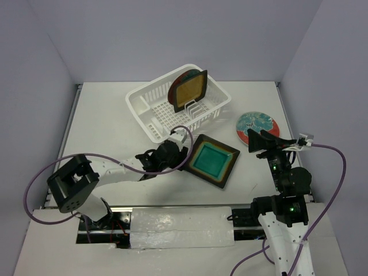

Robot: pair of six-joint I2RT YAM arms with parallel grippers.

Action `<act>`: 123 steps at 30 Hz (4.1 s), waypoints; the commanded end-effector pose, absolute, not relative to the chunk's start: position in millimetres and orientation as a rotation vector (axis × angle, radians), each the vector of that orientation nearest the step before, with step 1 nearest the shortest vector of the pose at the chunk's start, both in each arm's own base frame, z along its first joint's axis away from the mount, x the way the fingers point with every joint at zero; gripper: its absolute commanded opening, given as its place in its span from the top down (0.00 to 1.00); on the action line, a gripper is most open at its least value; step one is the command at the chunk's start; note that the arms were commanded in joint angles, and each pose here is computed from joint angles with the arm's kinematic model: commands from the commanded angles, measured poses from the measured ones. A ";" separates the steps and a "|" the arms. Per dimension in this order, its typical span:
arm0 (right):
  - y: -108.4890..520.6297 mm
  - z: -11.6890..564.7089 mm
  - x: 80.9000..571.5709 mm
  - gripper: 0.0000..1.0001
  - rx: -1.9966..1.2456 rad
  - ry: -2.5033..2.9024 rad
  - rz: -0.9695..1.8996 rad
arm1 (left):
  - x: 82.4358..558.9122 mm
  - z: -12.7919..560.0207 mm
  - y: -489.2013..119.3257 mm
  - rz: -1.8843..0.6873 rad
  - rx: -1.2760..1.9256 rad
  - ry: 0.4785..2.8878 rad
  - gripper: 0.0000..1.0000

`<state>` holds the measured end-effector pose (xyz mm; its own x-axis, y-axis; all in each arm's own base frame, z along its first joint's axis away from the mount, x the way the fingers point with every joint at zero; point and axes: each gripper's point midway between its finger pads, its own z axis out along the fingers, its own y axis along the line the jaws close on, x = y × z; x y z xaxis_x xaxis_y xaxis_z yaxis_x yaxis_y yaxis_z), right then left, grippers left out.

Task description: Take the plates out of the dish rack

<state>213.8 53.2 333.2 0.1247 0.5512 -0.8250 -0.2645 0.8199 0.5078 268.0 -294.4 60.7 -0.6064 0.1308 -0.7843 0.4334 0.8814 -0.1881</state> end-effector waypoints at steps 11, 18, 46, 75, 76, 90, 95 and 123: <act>53.1 342.2 212.2 0.25 0.219 1.265 0.586 | 325.5 272.8 -322.9 -0.401 0.460 1.862 0.31; 63.7 337.7 211.1 0.25 0.172 1.264 0.634 | 400.9 331.9 -294.2 -0.477 0.396 1.728 0.36; 69.5 325.6 219.8 0.25 0.157 1.281 0.659 | 536.9 281.8 -278.8 -0.430 0.683 1.796 0.37; 71.4 315.8 230.5 0.24 0.159 1.302 0.664 | 557.1 226.9 -279.2 -0.225 0.686 1.874 0.52; 70.7 315.8 230.9 0.24 0.161 1.301 0.660 | 555.6 227.8 -281.8 -0.219 0.689 1.870 0.55; 70.2 315.4 230.0 0.24 0.164 1.301 0.660 | 553.4 234.3 -286.5 -0.168 0.634 1.863 1.00; 70.2 316.3 229.3 0.24 0.163 1.297 0.659 | 555.5 251.5 -281.9 -0.156 0.565 1.837 1.00; 69.8 320.5 229.7 0.24 0.161 1.297 0.653 | 547.1 345.4 -267.5 -0.147 0.459 1.679 1.00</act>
